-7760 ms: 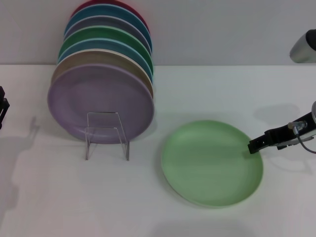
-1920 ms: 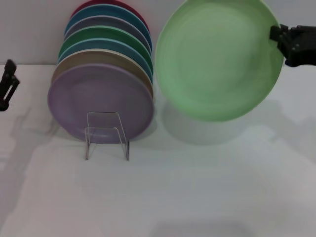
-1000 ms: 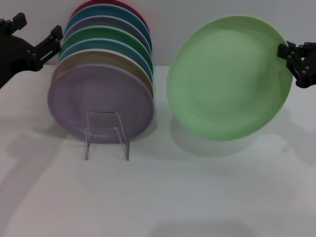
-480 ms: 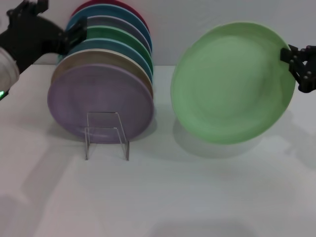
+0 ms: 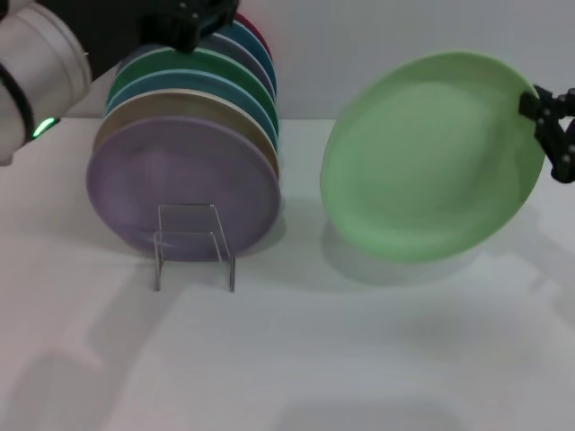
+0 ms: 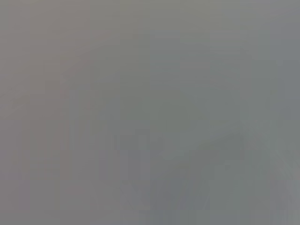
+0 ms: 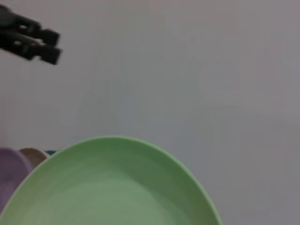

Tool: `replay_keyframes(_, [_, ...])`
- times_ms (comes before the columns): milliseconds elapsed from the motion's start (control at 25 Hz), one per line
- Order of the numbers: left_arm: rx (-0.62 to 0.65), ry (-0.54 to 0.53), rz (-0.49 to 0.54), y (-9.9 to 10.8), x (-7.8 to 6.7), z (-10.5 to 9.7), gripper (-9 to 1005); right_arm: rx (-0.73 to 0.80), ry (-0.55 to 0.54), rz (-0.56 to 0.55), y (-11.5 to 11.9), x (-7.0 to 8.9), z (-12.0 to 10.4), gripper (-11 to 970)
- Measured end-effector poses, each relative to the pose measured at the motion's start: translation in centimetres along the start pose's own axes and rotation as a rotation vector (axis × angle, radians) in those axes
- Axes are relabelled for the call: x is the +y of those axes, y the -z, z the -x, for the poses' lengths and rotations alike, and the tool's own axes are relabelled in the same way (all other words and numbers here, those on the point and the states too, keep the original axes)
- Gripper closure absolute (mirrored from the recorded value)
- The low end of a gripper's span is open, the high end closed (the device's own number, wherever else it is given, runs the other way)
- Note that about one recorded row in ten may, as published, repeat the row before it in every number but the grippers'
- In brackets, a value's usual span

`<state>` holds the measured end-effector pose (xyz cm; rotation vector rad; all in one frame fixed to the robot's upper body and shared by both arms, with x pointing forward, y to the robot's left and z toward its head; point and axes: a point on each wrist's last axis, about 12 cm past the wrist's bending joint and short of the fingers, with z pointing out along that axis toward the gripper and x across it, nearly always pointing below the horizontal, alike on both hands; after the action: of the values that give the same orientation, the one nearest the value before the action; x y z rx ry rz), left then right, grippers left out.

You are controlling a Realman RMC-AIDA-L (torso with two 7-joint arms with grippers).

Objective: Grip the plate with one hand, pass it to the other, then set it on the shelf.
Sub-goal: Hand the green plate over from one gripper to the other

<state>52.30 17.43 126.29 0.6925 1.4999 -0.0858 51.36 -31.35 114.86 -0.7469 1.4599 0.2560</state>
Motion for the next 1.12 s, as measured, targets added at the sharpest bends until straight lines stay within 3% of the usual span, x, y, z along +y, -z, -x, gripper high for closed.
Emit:
replay_keyframes(240, [-0.020, 0.021, -0.103, -0.8, -1.0, 1.1, 194, -0.064, -0.029, -0.016, 1.4, 0.4, -2.5, 938])
replay_keyframes(600, [0.027, 0.064, -0.222, -1.4, -1.0, 2.1, 194, -0.088, -0.087, -0.058, 3.2, 1.0, -5.3, 939])
replay_keyframes(1120, [0.161, 0.072, -0.372, -1.1, -2.5, 1.2, 195, -0.111, -0.063, -0.064, 3.4, 0.9, -5.5, 938])
